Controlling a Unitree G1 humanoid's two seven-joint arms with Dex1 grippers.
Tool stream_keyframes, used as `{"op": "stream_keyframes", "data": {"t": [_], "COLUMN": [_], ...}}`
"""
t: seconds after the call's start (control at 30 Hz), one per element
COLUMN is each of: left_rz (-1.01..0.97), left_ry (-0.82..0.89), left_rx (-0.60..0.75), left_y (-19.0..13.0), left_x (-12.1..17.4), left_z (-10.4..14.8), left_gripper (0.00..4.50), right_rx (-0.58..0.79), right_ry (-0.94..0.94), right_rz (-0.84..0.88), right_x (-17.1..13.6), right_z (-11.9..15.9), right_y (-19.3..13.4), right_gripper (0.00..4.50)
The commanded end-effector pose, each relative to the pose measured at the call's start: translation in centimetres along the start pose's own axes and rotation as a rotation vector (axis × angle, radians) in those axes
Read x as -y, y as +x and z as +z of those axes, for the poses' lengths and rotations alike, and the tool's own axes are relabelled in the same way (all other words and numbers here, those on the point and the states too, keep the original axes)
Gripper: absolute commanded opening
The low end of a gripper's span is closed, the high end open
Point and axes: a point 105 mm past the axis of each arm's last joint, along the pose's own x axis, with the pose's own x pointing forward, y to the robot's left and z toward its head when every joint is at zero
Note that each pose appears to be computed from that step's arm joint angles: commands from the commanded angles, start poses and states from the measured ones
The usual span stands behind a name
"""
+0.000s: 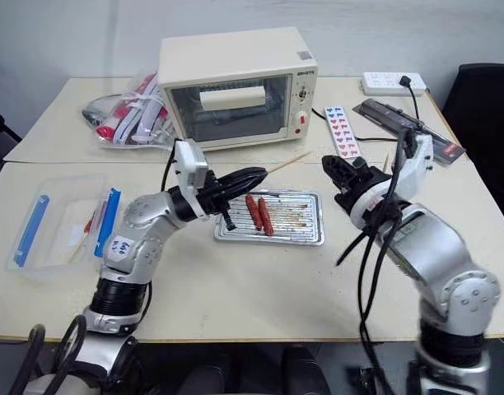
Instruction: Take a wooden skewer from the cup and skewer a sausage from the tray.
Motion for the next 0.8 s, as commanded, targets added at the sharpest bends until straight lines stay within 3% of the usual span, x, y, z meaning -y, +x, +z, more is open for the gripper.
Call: {"op": "stream_keyframes", "data": {"t": [0.03, 0.33, 0.57, 0.8], "left_rz": [0.004, 0.045, 0.073, 0.075], "left_ry": [0.046, 0.052, 0.057, 0.060], "left_rx": [-0.041, -0.249, -0.264, -0.263], "left_y": [-3.8, -11.0, -11.6, -11.3], "left_x": [-0.7, -1.7, -1.4, -0.8], "left_z": [1.9, 4.2, 4.6, 4.6], "left_gripper": [0.00, 0.00, 0.00, 0.00], "right_rx": [-0.091, -0.259, -0.389, -0.442], "right_ry": [-0.391, -0.762, -0.851, -0.903], "right_rz": [0.042, 0.136, 0.149, 0.146], "right_x": [-0.9, -1.3, 0.2, 1.5], "right_z": [-1.3, -6.3, -10.3, -11.4], "right_y": [0.6, 4.1, 6.6, 6.9], "right_gripper": [1.44, 1.44, 1.44, 1.44]}}
